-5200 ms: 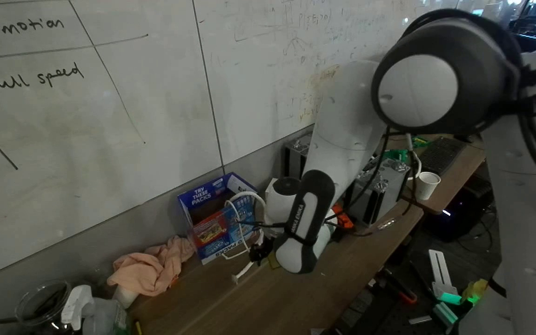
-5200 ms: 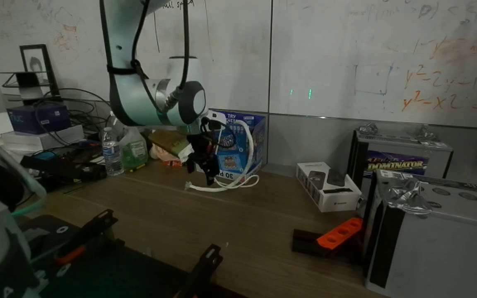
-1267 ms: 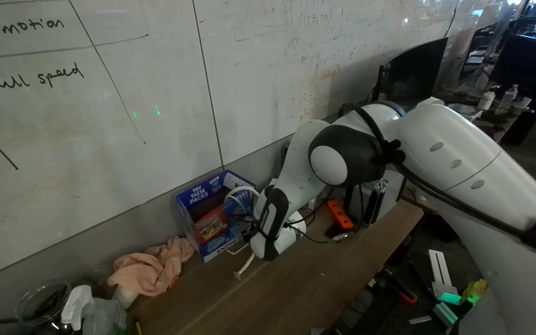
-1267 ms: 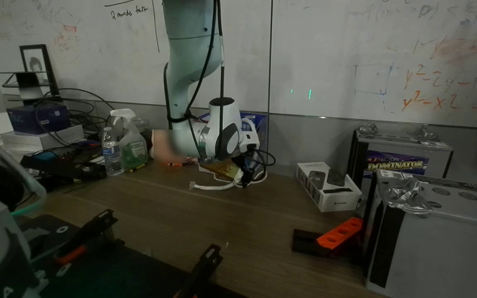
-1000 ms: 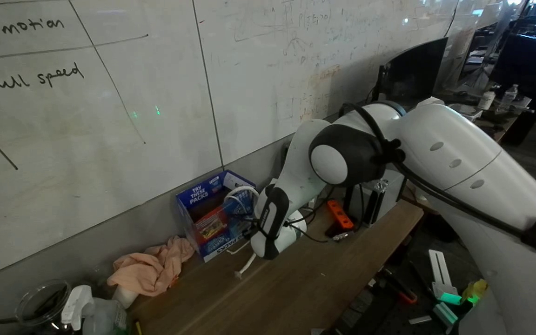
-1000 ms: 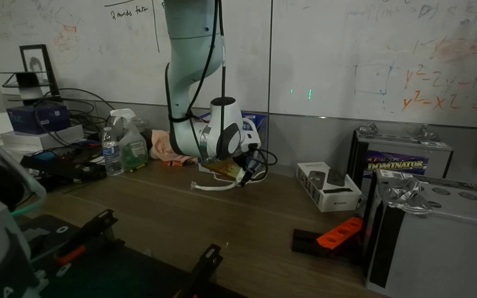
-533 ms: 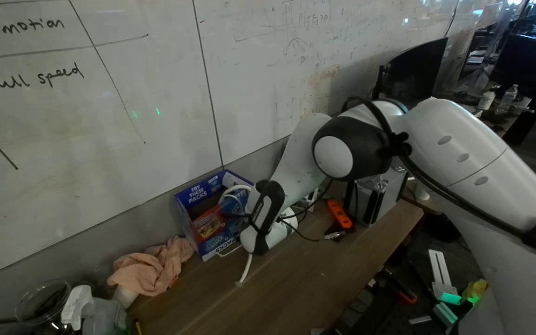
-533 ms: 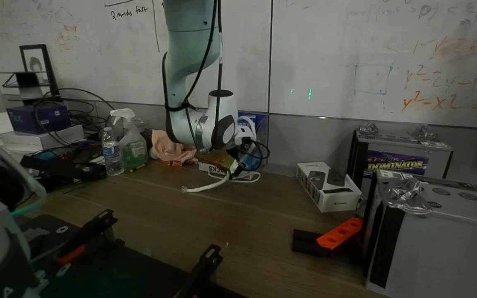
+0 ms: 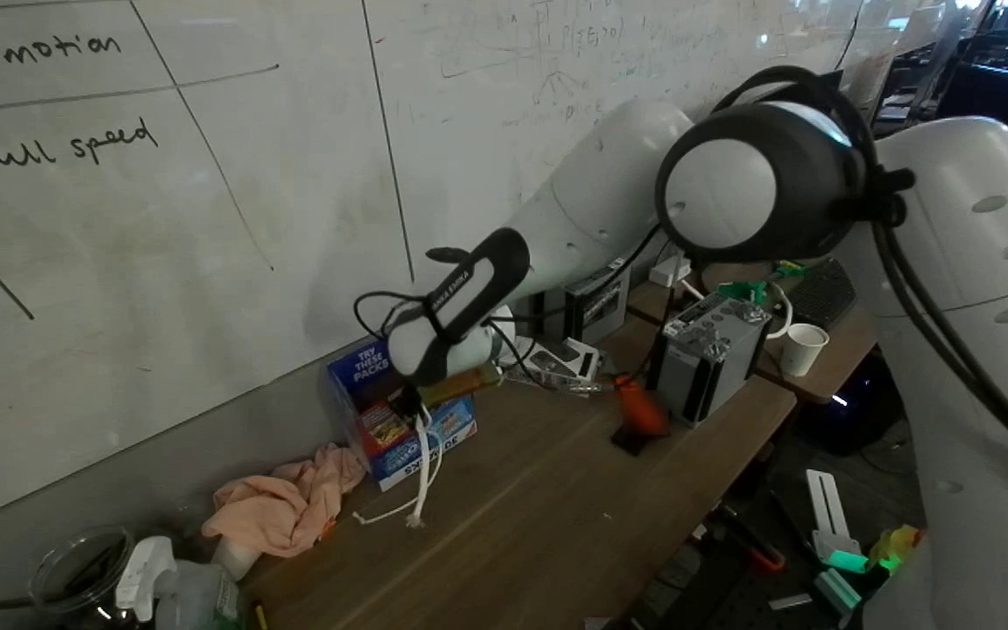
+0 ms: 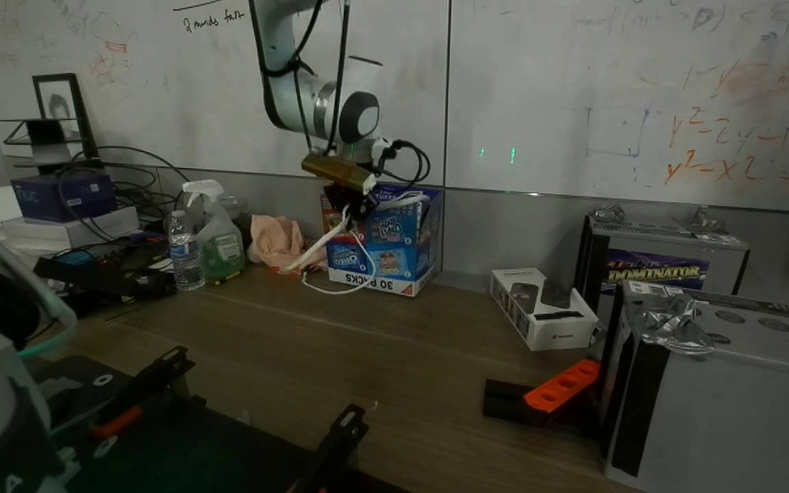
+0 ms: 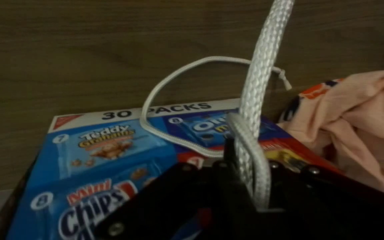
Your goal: Pick up the white ropes from the counter and put them in the box
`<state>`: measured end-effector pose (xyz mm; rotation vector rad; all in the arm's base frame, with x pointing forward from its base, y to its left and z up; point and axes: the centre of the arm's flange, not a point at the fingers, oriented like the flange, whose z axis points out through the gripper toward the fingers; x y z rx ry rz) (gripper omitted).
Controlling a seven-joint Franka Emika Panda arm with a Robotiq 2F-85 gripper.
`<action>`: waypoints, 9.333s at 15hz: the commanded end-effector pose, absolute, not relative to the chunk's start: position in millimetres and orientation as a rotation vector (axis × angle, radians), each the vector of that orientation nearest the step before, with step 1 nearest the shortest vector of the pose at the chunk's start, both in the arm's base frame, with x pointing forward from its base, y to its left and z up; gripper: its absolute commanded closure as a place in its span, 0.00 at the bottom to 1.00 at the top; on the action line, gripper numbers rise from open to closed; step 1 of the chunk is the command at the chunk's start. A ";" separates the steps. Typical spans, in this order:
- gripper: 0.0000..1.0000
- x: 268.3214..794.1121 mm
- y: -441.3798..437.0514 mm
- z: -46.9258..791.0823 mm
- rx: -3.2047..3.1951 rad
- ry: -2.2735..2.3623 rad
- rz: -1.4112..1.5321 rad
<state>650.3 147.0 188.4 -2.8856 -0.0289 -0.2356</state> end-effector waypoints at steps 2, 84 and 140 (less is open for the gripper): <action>0.97 678.6 158.6 280.5 -2.836 0.010 -0.168; 0.98 668.6 237.5 361.7 -3.258 0.726 -1.193; 0.00 351.4 -16.1 489.7 -3.122 -0.481 -0.120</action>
